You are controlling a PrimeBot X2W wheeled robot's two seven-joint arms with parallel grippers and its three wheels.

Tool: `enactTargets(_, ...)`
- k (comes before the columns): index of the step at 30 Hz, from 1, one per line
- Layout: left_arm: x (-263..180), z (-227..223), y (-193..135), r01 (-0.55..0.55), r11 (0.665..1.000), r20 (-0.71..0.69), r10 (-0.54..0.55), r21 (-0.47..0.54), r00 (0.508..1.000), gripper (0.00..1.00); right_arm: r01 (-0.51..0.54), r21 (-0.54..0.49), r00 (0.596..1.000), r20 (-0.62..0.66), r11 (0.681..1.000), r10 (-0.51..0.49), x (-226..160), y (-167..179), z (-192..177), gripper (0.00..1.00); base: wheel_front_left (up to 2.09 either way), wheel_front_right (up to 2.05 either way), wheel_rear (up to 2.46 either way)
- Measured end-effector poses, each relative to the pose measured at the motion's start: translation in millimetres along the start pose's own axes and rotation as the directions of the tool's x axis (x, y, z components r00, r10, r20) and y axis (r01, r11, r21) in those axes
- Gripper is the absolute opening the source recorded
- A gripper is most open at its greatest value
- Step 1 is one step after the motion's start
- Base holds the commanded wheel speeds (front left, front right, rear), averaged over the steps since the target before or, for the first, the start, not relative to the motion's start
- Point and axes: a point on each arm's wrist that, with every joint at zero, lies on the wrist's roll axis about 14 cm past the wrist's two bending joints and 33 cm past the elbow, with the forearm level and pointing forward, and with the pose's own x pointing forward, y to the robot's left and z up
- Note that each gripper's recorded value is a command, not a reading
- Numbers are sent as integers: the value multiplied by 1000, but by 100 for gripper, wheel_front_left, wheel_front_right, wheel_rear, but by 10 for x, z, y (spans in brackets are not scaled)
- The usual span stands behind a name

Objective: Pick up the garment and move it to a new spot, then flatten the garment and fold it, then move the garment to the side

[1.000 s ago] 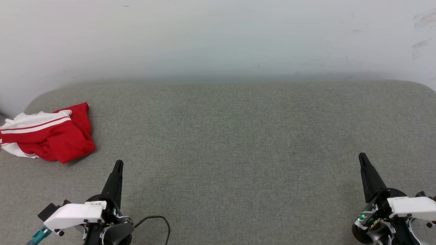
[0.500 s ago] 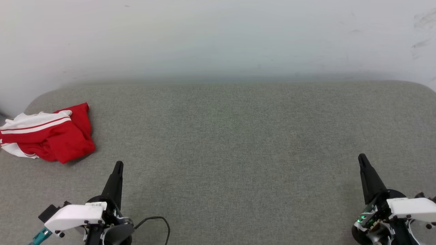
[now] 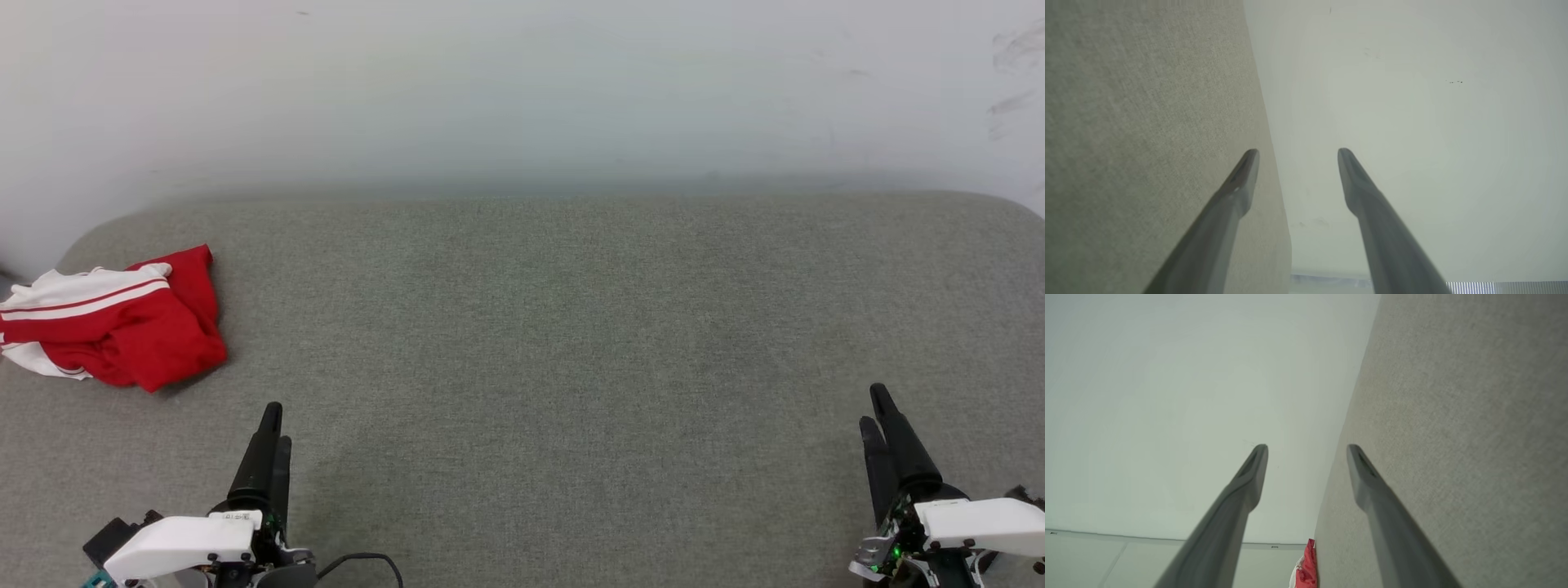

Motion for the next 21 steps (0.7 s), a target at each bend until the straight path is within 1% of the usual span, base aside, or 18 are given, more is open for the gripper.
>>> enactTargets(5, 13, 48, -74, 9, 996, 21, -11, 92, 1000, 100, -29, -105, 999, 13, 994, 30, 17, 107, 28, 100, 0, 0, 0)
enactTargets(10, 25, 58, -157, 17, 982, 33, -24, 189, 999, 100, -61, -217, 998, 18, 974, 67, 30, 229, 30, 100, 0, 0, 0)
enactTargets(15, 35, 47, -225, 19, 958, 40, -32, 286, 999, 100, -82, -328, 996, 13, 941, 91, 23, 304, -2, 100, 0, 0, 0)
enactTargets(21, 23, 38, -264, 13, 919, 52, -36, 395, 998, 100, -102, -450, 993, 0, 887, 114, 16, 372, -52, 100, 0, 0, 0)
